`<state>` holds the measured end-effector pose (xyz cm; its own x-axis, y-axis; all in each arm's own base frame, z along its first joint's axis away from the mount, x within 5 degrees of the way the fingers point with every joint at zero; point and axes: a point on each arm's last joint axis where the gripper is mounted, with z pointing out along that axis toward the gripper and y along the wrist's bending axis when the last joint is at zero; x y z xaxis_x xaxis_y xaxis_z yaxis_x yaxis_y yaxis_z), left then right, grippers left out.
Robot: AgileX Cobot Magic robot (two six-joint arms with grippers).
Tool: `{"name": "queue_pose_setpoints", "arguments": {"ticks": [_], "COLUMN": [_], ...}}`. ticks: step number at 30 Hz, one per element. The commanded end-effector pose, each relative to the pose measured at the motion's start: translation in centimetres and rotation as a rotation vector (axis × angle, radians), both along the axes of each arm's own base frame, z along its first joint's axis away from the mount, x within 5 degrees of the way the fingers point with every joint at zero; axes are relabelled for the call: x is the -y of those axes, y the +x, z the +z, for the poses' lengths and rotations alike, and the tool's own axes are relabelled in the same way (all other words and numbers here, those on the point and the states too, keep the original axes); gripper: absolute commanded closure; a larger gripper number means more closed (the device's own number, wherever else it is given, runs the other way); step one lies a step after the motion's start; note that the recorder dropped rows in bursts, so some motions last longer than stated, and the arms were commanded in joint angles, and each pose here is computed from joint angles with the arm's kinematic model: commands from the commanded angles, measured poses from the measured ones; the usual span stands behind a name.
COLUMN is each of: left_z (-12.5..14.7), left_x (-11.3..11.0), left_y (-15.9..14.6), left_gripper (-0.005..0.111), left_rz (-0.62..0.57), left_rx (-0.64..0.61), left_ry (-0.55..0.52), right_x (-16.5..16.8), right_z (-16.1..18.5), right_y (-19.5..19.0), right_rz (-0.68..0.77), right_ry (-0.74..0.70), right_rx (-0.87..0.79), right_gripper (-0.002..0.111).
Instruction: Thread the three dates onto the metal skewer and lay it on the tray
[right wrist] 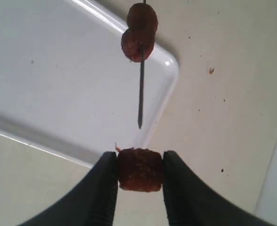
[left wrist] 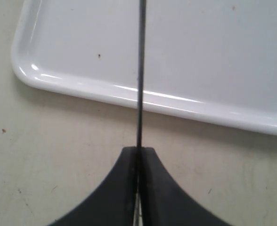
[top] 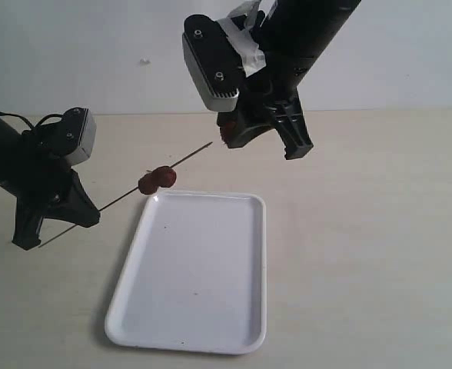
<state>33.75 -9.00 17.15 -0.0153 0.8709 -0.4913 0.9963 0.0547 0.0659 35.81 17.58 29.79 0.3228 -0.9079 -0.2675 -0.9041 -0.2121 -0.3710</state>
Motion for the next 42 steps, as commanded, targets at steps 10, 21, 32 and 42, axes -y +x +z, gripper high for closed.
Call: {"name": "queue_pose_setpoints", "arguments": {"ticks": [10,21,32,42], "left_z": [0.3,0.2,0.2,0.2], "left_x": [0.2,0.1,0.1,0.0], "left_y": [0.1,0.0,0.0,0.0], "left_gripper": [0.107,0.107,0.107,0.107], "left_rz": [0.01,0.02,0.029,0.053], "left_rx": [-0.003,-0.011,-0.016,-0.027], "left_ry": [-0.011,0.008,0.008,0.015], "right_x": [-0.5,-0.6,-0.7,-0.8], "right_z": [-1.5,-0.5,-1.1,-1.2], "right_y": [0.8,1.0,0.8,1.0], "right_rz": [-0.011,-0.002,0.011,0.005], "right_ry": [0.01,0.016,-0.004,0.011], "right_rx": [-0.021,-0.016,-0.066,-0.059], "right_gripper": [0.076,0.076,0.076,0.076]}}
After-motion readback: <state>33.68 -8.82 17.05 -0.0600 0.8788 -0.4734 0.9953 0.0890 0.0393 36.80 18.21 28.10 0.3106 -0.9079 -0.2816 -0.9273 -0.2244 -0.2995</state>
